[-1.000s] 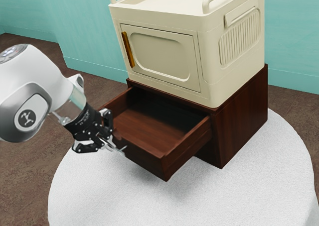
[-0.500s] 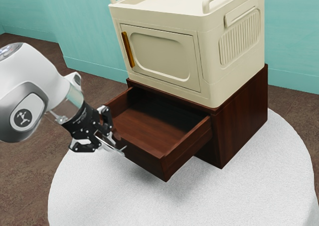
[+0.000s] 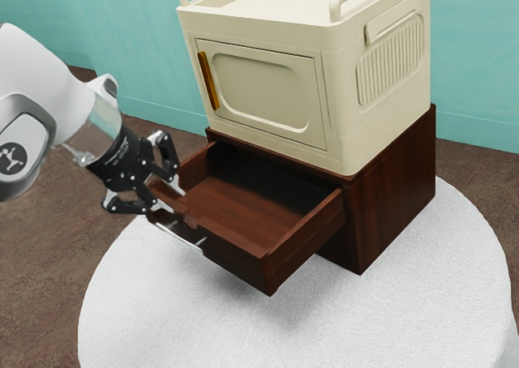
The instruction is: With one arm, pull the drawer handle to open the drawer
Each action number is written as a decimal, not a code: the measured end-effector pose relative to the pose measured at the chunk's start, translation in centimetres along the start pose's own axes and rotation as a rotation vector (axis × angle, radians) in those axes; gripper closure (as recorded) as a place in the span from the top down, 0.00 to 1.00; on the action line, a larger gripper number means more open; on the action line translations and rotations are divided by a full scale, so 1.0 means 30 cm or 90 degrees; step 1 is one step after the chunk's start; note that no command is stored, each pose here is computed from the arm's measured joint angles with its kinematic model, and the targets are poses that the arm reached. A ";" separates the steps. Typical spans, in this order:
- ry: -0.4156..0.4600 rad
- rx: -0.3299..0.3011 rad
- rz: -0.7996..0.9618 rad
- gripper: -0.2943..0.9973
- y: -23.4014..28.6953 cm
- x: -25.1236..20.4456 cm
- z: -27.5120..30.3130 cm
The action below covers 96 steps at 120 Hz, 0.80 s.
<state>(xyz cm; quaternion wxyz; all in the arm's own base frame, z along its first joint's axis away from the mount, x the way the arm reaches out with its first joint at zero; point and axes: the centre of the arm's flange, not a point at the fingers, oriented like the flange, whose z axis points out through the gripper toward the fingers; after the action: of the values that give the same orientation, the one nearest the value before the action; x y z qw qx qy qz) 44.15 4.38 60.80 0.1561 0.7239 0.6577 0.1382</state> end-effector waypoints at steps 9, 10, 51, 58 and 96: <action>0.003 -0.017 0.006 0.34 0.046 -0.009 -0.099; 0.003 -0.018 0.006 0.36 0.051 -0.009 -0.110; 0.024 0.135 -0.008 0.69 0.169 -0.034 -0.401; 0.030 0.180 -0.023 0.71 0.156 -0.023 -0.343; 0.042 0.250 -0.071 0.76 0.127 -0.023 -0.281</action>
<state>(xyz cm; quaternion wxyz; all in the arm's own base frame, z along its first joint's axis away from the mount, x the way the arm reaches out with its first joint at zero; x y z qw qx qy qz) 44.12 3.73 70.05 -0.0023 0.6980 0.7157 0.0219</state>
